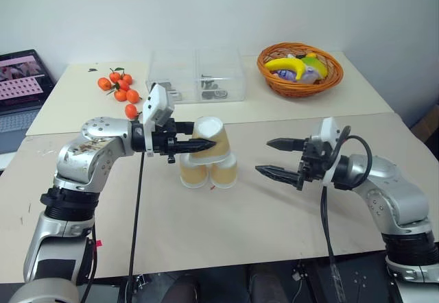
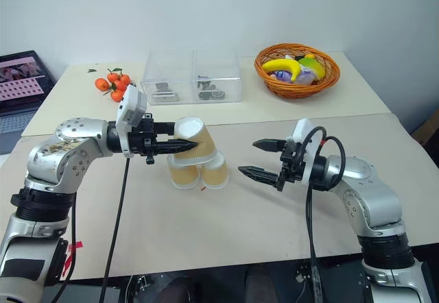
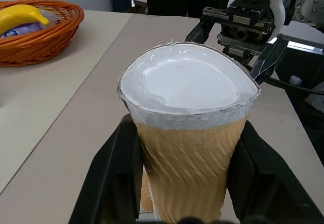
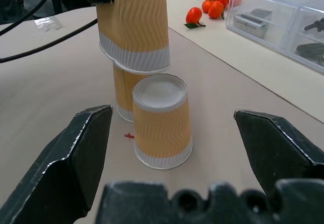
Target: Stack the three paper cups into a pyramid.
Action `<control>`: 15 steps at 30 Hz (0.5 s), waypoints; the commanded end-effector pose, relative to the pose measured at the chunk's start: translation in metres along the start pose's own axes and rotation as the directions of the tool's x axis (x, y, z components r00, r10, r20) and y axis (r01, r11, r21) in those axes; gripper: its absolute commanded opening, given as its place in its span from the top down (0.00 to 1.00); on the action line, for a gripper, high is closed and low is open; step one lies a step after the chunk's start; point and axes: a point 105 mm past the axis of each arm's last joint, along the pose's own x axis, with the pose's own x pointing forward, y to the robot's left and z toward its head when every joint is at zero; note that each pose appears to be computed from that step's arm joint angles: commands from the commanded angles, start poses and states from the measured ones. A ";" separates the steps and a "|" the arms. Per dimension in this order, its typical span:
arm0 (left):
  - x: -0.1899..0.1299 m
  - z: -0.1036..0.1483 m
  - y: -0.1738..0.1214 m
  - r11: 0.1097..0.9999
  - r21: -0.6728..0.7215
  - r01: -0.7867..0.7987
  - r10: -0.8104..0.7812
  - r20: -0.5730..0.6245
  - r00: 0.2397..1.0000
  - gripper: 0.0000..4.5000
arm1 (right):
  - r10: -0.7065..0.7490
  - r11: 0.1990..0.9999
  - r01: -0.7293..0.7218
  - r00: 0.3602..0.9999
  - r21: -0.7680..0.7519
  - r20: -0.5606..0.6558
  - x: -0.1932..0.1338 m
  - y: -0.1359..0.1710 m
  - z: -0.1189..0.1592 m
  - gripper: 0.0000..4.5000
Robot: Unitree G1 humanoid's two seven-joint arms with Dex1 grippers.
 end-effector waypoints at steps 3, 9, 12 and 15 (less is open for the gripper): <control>-0.010 0.007 0.011 0.997 0.048 -0.055 0.055 0.012 0.998 0.58 | -0.007 0.999 0.008 1.000 -0.040 0.028 0.000 -0.001 0.008 0.00; -0.010 0.003 0.017 0.996 0.039 -0.074 0.074 0.016 0.997 0.58 | -0.018 0.999 0.019 0.999 -0.040 0.032 0.001 -0.002 0.009 0.00; -0.008 0.003 0.017 0.997 0.039 -0.073 0.073 0.019 0.997 0.58 | -0.021 0.999 0.022 0.999 -0.040 0.033 0.001 -0.002 0.009 0.00; -0.006 0.003 0.017 0.996 0.040 -0.075 0.074 0.027 0.997 0.58 | -0.024 0.999 0.025 0.999 -0.040 0.033 0.000 -0.002 0.009 0.00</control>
